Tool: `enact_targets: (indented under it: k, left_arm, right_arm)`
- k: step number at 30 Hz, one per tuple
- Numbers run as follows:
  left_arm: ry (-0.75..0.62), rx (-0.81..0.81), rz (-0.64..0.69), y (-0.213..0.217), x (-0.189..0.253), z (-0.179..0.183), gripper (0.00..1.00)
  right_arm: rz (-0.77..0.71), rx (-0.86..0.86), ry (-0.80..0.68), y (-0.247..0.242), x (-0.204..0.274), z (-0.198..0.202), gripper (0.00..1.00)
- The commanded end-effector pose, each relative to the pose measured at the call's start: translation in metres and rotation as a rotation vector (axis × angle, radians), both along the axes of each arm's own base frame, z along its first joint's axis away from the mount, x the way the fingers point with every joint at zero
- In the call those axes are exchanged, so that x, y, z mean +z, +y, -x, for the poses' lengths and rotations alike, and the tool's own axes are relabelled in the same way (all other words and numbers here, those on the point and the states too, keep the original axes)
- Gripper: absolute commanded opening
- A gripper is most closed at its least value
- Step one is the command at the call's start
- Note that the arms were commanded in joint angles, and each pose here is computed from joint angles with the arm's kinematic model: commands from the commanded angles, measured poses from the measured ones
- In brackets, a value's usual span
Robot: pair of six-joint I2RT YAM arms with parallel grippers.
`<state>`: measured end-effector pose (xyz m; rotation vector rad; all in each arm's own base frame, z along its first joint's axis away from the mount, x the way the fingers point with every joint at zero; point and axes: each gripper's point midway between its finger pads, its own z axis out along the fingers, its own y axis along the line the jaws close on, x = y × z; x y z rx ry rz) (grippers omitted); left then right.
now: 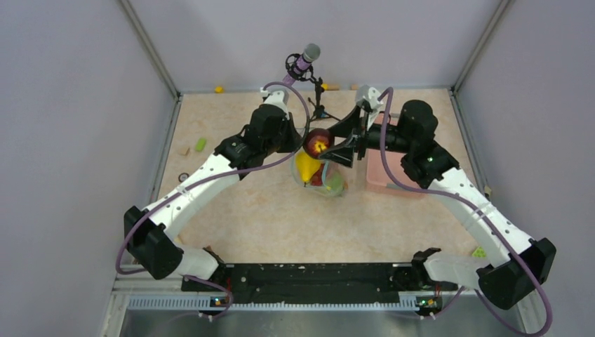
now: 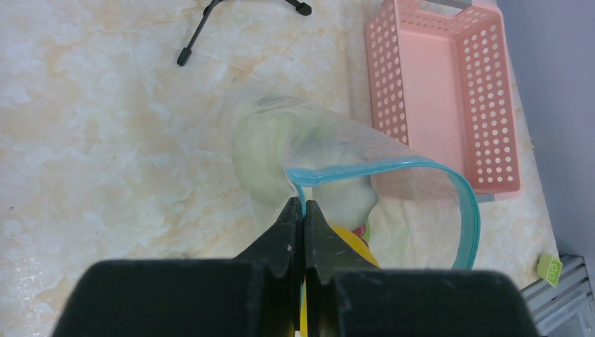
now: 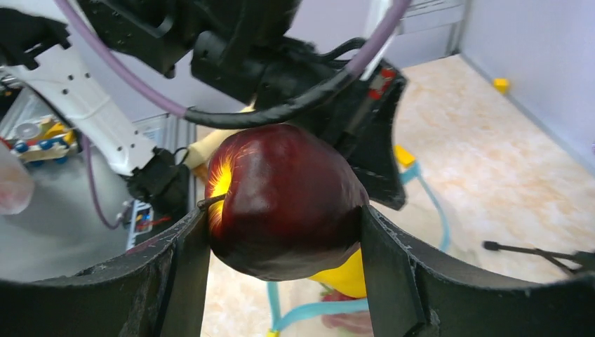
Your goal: Place the food in the zip-top bag and seal the zipper
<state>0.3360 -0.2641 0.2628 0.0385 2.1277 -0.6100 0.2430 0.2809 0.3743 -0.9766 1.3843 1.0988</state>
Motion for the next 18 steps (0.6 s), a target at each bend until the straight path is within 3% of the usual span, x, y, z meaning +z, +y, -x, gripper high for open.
enact_targets:
  k: [1, 10, 18]
  left_arm:
    - [-0.105, -0.001, 0.11, -0.005, 0.049, 0.0, 0.0]
    - [-0.12, -0.002, 0.122, -0.004, 0.051, 0.002, 0.0]
    - [-0.129, -0.005, 0.128, -0.004, 0.053, 0.003, 0.0]
  right_arm:
    - [-0.007, 0.08, 0.005, 0.017, -0.008, 0.018, 0.24]
    - [0.115, -0.134, 0.145, 0.018, -0.058, -0.025, 0.26]
    - [0.252, -0.481, 0.241, -0.011, -0.097, -0.071, 0.3]
